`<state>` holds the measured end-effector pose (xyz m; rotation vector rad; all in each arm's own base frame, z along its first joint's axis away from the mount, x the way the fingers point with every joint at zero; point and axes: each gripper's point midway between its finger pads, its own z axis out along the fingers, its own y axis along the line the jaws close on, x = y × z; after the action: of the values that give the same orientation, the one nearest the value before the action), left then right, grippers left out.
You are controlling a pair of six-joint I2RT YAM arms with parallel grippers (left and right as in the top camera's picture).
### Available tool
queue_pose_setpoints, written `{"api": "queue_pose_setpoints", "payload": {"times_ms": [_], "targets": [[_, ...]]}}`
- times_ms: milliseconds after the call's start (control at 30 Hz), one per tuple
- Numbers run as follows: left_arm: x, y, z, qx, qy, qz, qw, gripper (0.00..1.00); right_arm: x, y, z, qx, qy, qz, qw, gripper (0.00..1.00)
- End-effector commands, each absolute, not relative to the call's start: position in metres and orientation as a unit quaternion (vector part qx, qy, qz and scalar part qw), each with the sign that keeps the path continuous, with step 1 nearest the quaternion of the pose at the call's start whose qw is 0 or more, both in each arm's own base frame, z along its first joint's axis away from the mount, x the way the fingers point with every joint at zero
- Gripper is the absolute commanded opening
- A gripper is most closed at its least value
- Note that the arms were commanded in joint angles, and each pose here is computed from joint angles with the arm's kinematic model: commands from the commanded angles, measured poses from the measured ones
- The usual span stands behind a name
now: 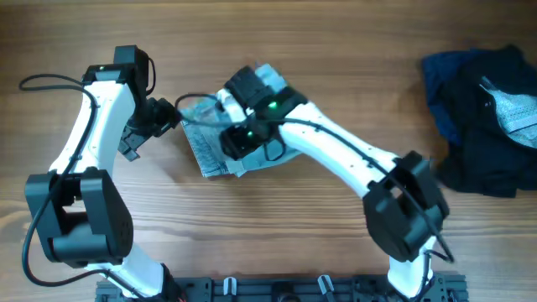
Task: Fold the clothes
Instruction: 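Fold the right end leftward over the jeans toward the left gripper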
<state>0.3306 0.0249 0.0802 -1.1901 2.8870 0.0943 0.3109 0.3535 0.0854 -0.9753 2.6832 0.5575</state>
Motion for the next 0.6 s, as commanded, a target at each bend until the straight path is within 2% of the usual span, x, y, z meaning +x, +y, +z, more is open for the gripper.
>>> {"api": "queue_pose_setpoints", "payload": {"times_ms": [0,100,333,367,400,433,467,567], "targets": [[0.331,0.031,0.080,-0.392,0.919,0.039,0.011,1.00,0.307,0.367,0.084,-0.363,0.906,0.170,0.135,0.65],[0.331,0.031,0.080,-0.392,0.919,0.039,0.011,1.00,0.313,0.361,0.073,-0.365,0.911,0.118,0.150,0.67],[0.331,0.031,0.080,-0.392,0.919,0.039,0.011,1.00,0.322,0.371,0.035,-0.353,0.917,0.118,0.144,0.66],[0.331,0.031,0.080,-0.392,0.919,0.039,0.011,1.00,0.324,0.373,0.035,-0.352,0.917,0.119,0.148,0.63],[0.331,0.031,0.080,-0.392,0.919,0.039,0.011,1.00,0.325,0.374,0.036,-0.348,0.917,0.122,0.152,0.52],[0.331,0.031,0.080,-0.392,0.919,0.039,0.011,1.00,0.327,0.377,0.037,-0.338,0.920,0.127,0.156,0.35],[0.331,0.031,0.080,-0.392,0.919,0.039,0.011,1.00,0.328,0.377,0.038,-0.337,0.919,0.128,0.158,0.29],[0.331,0.031,0.080,-0.392,0.919,0.039,0.011,1.00,0.330,0.378,0.038,-0.318,0.925,0.130,0.161,0.04]]}}
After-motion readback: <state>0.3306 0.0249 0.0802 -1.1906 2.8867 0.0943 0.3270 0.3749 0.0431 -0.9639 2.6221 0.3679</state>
